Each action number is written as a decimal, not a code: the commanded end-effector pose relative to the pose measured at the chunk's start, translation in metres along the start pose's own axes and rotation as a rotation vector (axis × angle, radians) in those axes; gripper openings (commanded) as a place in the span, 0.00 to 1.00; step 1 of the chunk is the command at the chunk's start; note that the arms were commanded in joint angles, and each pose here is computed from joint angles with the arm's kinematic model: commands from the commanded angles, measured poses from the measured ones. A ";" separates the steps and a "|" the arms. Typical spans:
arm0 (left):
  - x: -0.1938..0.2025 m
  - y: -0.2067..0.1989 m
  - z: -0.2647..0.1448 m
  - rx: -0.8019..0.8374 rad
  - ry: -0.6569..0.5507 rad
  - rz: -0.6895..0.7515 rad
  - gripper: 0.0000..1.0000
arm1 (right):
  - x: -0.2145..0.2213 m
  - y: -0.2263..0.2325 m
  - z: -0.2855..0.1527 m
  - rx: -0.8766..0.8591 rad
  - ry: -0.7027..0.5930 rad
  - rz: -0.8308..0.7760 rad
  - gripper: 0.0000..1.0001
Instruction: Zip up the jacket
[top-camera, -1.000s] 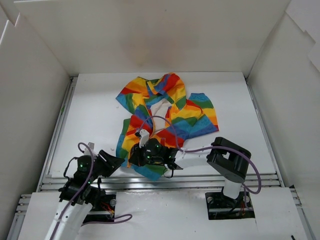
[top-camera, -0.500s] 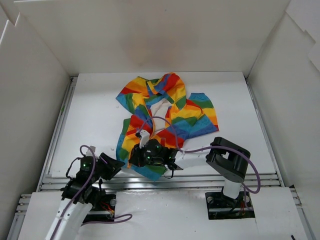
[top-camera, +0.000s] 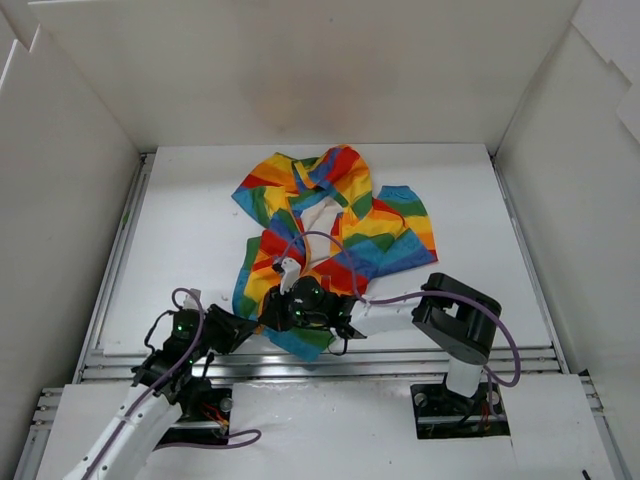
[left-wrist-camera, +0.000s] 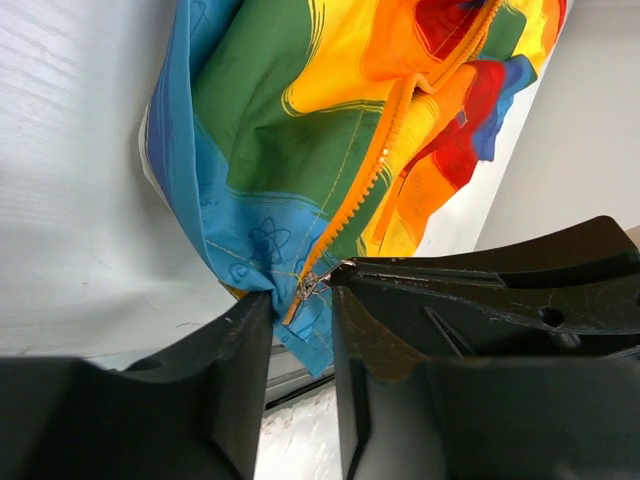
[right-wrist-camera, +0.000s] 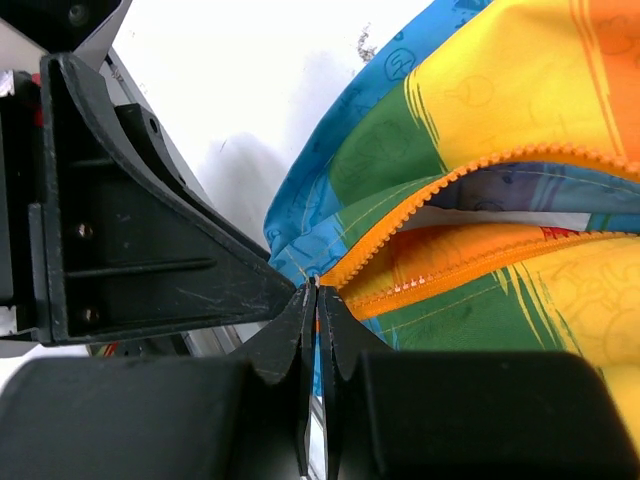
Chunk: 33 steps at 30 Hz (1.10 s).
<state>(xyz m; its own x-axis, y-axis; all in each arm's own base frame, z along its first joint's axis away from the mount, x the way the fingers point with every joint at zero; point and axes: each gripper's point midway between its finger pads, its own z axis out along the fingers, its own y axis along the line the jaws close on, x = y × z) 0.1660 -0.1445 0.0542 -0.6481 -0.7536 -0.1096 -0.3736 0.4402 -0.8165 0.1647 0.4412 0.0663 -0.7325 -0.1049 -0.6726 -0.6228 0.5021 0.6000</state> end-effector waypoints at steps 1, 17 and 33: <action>-0.005 -0.003 0.009 0.028 -0.035 -0.034 0.22 | -0.038 0.035 -0.005 -0.109 -0.115 -0.010 0.00; -0.005 -0.016 -0.003 0.024 -0.095 0.068 0.00 | -0.076 0.014 -0.019 -0.070 -0.205 0.040 0.00; -0.050 -0.130 -0.086 0.251 -0.346 0.333 0.00 | -0.298 -0.117 -0.140 0.608 -0.677 -0.151 0.00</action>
<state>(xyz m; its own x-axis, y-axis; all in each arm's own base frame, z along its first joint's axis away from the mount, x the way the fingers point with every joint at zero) 0.1836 -0.1354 0.1767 -0.5175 -0.7410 -0.4279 -0.0621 0.5313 -0.8449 0.3440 0.3662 0.1704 -0.4870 0.1407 -0.8620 -0.4884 0.7744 0.4023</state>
